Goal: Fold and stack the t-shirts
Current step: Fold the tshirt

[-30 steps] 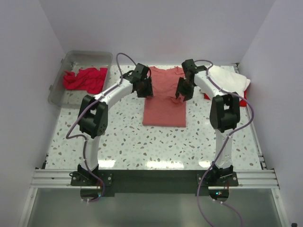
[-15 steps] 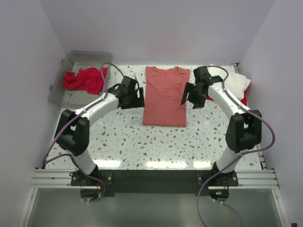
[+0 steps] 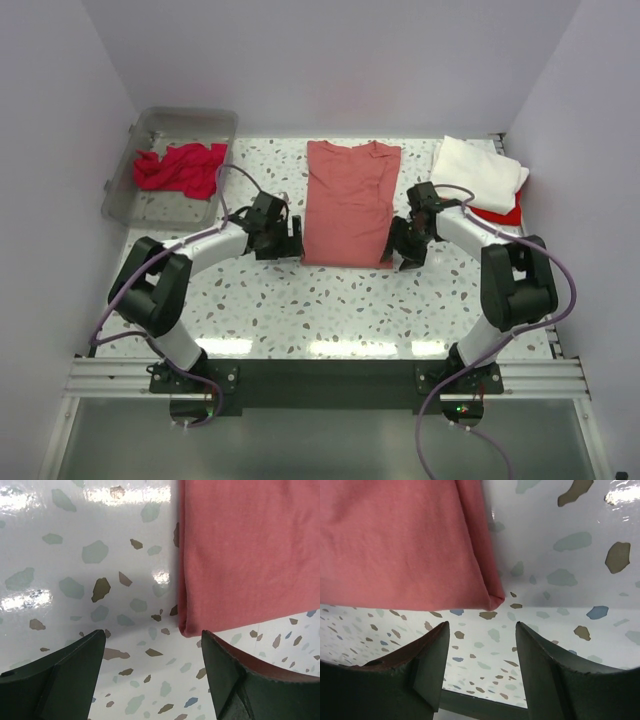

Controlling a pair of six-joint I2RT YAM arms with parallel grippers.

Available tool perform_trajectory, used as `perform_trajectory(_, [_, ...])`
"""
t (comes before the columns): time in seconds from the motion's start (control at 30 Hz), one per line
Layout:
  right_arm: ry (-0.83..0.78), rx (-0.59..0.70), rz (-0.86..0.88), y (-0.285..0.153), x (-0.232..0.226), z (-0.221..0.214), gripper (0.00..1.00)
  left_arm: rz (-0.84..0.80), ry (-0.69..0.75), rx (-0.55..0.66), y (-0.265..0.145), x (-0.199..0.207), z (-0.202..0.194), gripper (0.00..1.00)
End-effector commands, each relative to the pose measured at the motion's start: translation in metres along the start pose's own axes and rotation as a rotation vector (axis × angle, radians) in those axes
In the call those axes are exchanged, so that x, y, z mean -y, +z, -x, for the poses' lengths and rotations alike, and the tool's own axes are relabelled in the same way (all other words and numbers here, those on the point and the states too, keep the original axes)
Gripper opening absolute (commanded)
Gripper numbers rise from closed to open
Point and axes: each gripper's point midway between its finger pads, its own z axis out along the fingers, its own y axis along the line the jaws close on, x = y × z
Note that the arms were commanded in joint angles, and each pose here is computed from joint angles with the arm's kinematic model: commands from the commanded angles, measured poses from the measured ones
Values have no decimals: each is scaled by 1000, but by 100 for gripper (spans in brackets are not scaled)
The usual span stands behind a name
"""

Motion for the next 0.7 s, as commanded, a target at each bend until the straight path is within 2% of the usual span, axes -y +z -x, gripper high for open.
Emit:
perform_trajectory(0.0, [-6,70,83,-15,-19,12,59,-116,-21,116,-16,27,27,82])
perform_trajectory(0.37, [3,123,-12,-8,-3,24,55,-87,-47,45,13,23,17,82])
perform_trajectory(0.67, [-23,91,-95,17,18,20,52,-68,-29,8,25,24,8,75])
